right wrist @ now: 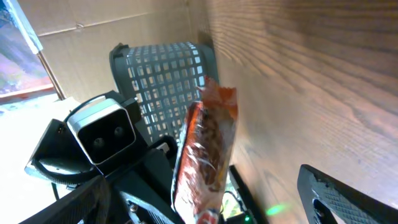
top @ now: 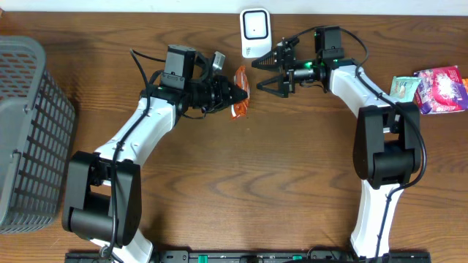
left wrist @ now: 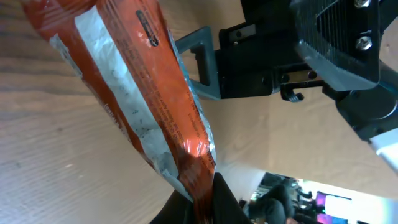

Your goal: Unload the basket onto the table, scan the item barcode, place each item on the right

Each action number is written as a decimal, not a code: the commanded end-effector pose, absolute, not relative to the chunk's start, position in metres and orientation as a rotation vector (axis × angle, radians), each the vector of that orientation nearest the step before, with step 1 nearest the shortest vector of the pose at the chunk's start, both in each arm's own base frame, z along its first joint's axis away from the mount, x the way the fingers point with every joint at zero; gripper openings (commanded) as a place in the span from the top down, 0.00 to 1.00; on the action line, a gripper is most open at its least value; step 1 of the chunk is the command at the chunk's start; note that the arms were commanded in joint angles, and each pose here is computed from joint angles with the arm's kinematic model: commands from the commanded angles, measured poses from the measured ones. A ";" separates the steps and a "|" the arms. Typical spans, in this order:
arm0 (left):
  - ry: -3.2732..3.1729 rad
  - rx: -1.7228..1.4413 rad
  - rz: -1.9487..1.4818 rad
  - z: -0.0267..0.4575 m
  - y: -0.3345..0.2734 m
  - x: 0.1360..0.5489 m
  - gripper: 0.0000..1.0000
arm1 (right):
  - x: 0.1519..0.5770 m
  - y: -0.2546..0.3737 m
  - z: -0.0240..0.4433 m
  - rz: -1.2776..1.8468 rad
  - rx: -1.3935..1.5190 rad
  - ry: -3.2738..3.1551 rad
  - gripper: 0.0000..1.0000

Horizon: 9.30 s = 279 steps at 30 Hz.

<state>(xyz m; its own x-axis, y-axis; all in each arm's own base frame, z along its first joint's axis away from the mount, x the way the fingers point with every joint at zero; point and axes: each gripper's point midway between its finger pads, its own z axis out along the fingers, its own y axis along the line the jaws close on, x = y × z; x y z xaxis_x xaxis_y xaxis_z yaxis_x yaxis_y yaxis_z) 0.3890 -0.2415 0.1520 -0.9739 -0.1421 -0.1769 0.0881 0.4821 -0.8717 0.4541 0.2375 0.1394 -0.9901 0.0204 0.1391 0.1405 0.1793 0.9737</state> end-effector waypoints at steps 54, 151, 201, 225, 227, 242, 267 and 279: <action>2.444 -0.070 -1.145 0.133 -0.210 0.428 0.05 | 0.503 0.247 0.106 -1.660 -0.596 -2.753 0.99; 2.522 -0.541 -0.320 0.078 -0.062 0.448 0.01 | 0.539 -0.194 0.149 1.672 -0.568 -3.107 0.72; 2.522 -0.541 -0.320 0.078 -0.062 0.448 0.01 | 0.371 -0.003 0.339 -0.038 -0.163 -3.731 0.01; 2.522 -0.541 -0.320 0.078 -0.062 0.448 0.01 | 0.261 0.084 0.200 -0.183 0.009 -3.422 0.01; 2.522 -0.541 -0.320 0.078 -0.062 0.448 0.01 | 0.250 0.081 0.184 -0.148 0.008 -3.362 0.01; 2.522 -0.541 -0.320 0.078 -0.062 0.448 0.01 | 0.254 0.089 0.166 -0.202 0.118 -3.362 0.01; 2.522 -0.541 -0.320 0.078 -0.062 0.448 0.01 | 0.313 0.071 0.168 -0.492 0.496 -4.372 0.01; 2.522 -0.541 -0.321 0.078 -0.062 0.448 0.01 | 0.276 0.049 0.159 -0.618 0.517 -4.517 0.01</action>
